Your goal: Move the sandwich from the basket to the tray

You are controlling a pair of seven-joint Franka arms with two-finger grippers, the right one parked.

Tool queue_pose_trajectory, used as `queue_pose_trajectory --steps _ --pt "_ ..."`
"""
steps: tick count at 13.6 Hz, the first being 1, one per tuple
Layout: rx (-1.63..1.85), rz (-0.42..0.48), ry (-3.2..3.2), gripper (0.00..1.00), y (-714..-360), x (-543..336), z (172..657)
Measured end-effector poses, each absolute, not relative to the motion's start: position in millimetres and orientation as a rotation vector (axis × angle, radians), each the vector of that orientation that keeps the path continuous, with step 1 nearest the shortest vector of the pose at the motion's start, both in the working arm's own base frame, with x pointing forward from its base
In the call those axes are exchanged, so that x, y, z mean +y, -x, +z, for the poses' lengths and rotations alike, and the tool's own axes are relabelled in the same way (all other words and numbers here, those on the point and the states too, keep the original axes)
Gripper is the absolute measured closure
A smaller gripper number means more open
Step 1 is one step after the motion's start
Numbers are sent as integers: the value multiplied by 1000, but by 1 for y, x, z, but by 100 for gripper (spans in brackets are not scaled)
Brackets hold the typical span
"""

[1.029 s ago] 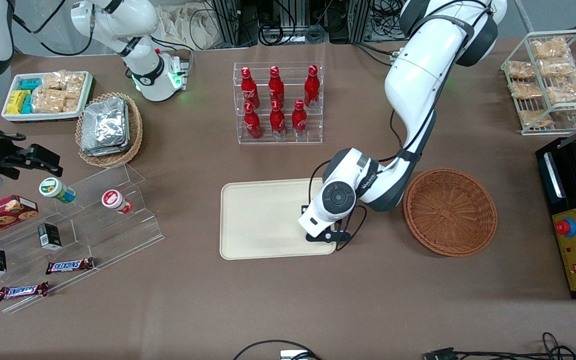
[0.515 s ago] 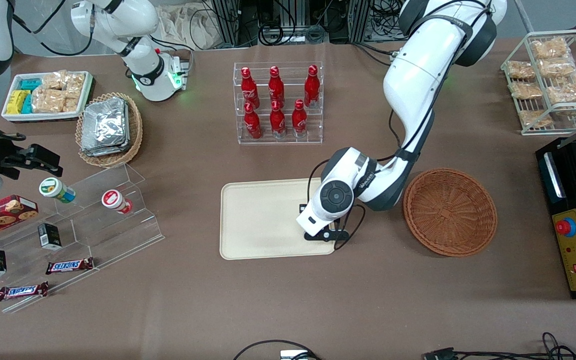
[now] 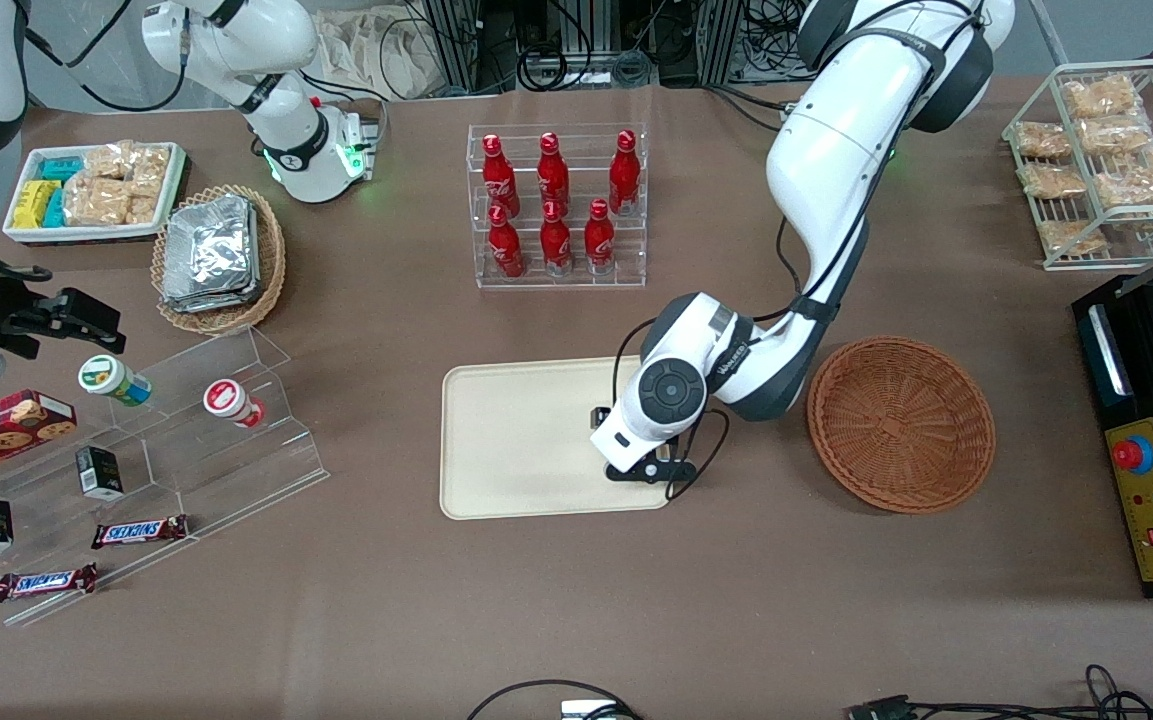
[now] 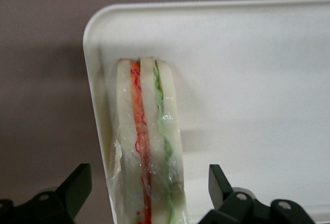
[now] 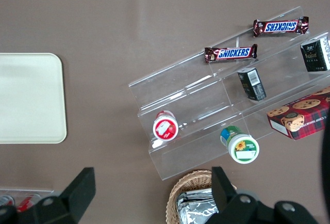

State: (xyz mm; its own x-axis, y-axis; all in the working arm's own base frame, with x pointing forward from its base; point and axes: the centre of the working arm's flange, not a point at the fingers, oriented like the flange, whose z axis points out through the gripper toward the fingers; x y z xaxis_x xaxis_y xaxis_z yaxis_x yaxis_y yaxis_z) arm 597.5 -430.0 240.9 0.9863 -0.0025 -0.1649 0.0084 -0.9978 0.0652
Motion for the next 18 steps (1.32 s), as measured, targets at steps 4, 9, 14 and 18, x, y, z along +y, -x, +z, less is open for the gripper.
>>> queue_pose_trajectory --steps 4,9,14,18 --pt "67 -278 -3085 0 -616 -396 303" --pt "155 -272 -3104 0 -621 -325 436" --pt "82 -314 -3130 0 -603 -238 537" --pt "-27 -378 -3167 0 -593 -154 577"
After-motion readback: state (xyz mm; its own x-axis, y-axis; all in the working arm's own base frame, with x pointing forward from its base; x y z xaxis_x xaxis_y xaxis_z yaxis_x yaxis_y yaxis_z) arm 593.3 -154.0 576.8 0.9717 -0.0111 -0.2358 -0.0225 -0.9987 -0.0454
